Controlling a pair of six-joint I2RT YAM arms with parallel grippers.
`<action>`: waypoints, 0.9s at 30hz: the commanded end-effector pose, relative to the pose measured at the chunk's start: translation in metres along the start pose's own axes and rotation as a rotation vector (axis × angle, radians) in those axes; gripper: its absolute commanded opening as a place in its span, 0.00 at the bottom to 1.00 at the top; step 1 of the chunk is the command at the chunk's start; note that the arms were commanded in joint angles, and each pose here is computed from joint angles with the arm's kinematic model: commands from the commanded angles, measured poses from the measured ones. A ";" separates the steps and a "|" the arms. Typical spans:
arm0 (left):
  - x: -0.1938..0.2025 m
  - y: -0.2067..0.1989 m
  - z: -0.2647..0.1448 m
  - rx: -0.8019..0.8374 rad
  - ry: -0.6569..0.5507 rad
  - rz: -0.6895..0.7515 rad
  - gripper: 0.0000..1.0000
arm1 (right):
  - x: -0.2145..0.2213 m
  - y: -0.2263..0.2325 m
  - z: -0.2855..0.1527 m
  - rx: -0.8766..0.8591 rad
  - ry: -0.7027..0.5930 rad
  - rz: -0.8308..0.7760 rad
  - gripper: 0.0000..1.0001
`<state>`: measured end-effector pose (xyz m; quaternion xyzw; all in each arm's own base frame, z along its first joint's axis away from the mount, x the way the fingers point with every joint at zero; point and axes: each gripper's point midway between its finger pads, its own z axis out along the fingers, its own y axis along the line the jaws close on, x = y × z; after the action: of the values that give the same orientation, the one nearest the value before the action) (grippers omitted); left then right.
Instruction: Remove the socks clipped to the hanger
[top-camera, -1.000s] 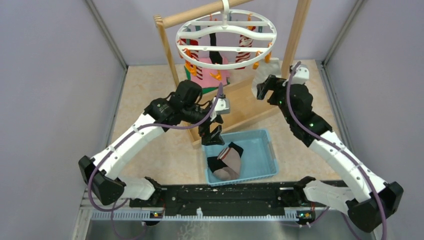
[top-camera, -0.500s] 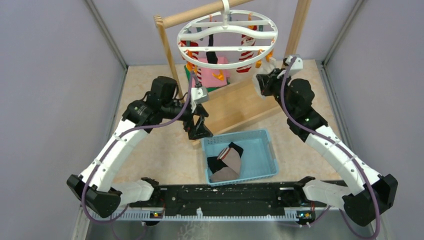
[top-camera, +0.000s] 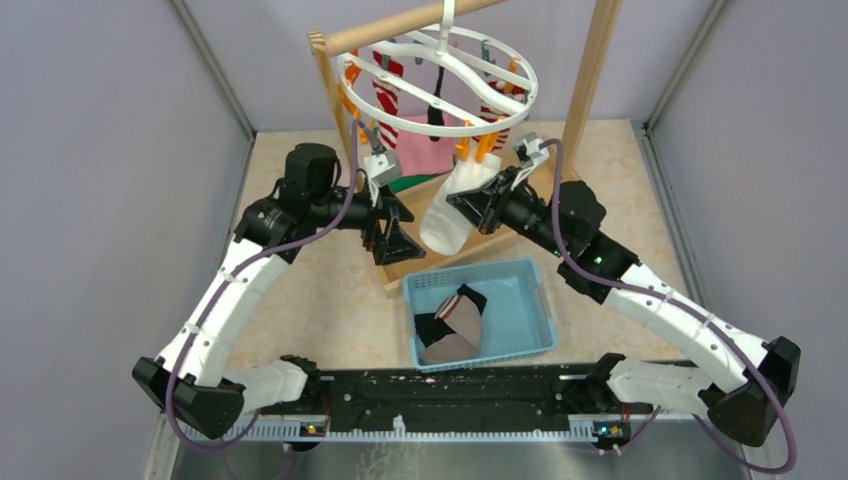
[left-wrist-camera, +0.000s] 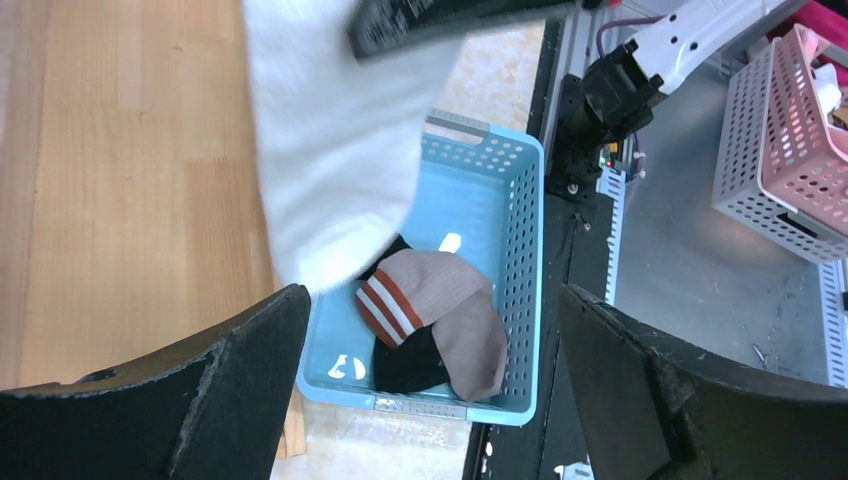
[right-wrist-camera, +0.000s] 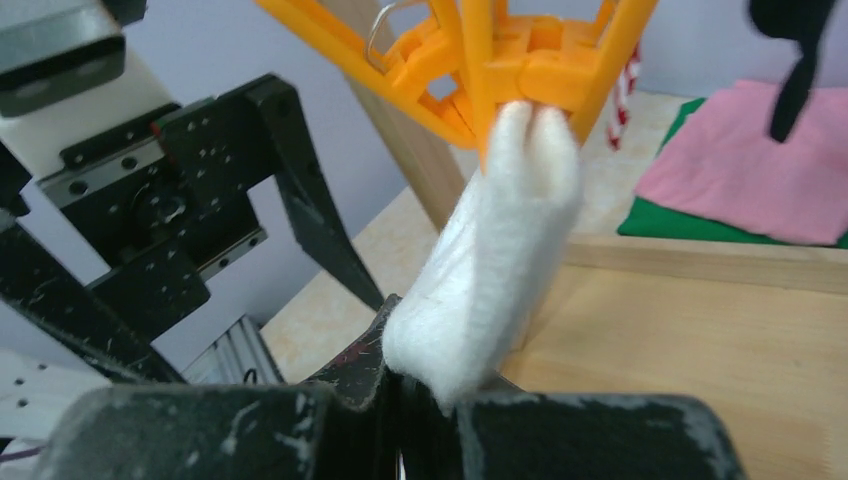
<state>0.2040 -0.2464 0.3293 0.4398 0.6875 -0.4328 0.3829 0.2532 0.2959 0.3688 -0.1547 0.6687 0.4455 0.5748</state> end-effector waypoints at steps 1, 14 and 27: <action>-0.030 -0.011 -0.015 -0.007 -0.095 0.061 0.99 | -0.003 0.046 0.005 -0.157 -0.002 0.049 0.00; -0.018 -0.010 -0.014 -0.007 -0.088 0.068 0.99 | 0.006 0.089 0.014 -0.337 0.003 0.203 0.00; -0.025 0.001 -0.023 -0.096 -0.105 0.167 0.99 | 0.004 0.101 0.012 -0.386 0.040 0.231 0.00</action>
<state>0.2109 -0.2369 0.3440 0.4452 0.6692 -0.4047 0.4361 0.1974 0.3619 0.3842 -0.1815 0.6220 0.6049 0.4630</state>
